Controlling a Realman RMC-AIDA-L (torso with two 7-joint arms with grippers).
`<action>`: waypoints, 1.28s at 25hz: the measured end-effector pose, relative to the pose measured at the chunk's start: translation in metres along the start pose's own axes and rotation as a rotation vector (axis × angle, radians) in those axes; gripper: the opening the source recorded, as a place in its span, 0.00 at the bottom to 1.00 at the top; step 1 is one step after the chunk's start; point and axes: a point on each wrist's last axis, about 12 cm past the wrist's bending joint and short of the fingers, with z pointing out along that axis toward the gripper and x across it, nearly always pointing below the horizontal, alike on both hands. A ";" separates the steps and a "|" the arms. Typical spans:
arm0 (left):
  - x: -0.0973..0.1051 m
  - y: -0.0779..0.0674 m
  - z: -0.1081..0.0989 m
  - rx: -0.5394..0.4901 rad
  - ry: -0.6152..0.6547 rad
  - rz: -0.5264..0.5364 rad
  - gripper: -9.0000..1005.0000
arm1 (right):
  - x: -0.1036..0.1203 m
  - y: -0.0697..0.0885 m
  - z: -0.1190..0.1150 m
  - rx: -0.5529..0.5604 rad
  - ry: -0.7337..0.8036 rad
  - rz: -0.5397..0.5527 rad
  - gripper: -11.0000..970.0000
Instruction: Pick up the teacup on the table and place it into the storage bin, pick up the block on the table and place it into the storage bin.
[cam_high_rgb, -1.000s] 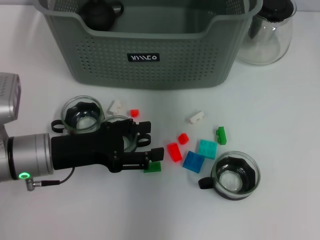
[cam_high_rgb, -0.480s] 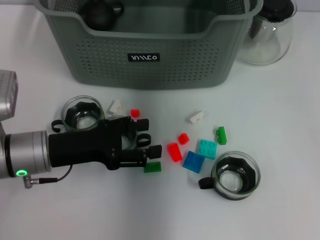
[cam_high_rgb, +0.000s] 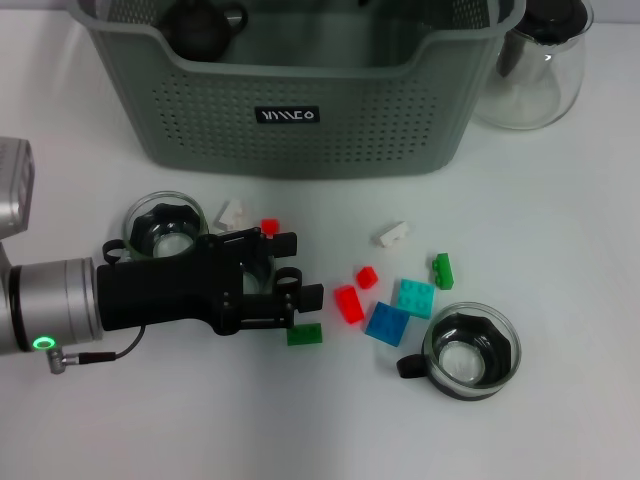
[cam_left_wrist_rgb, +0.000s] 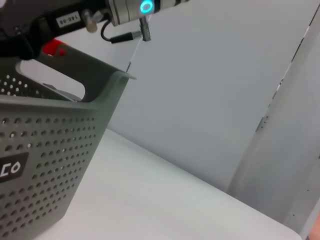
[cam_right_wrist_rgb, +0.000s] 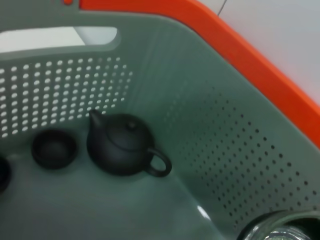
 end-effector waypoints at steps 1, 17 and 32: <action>0.000 0.000 0.000 0.000 0.000 0.000 0.86 | 0.002 0.001 0.001 -0.003 0.005 0.001 0.07; 0.001 0.000 0.001 -0.004 0.000 -0.003 0.86 | 0.017 0.007 0.007 -0.018 0.054 0.000 0.09; 0.001 0.000 0.000 -0.005 0.001 -0.002 0.86 | 0.019 0.007 0.007 -0.020 0.059 0.004 0.12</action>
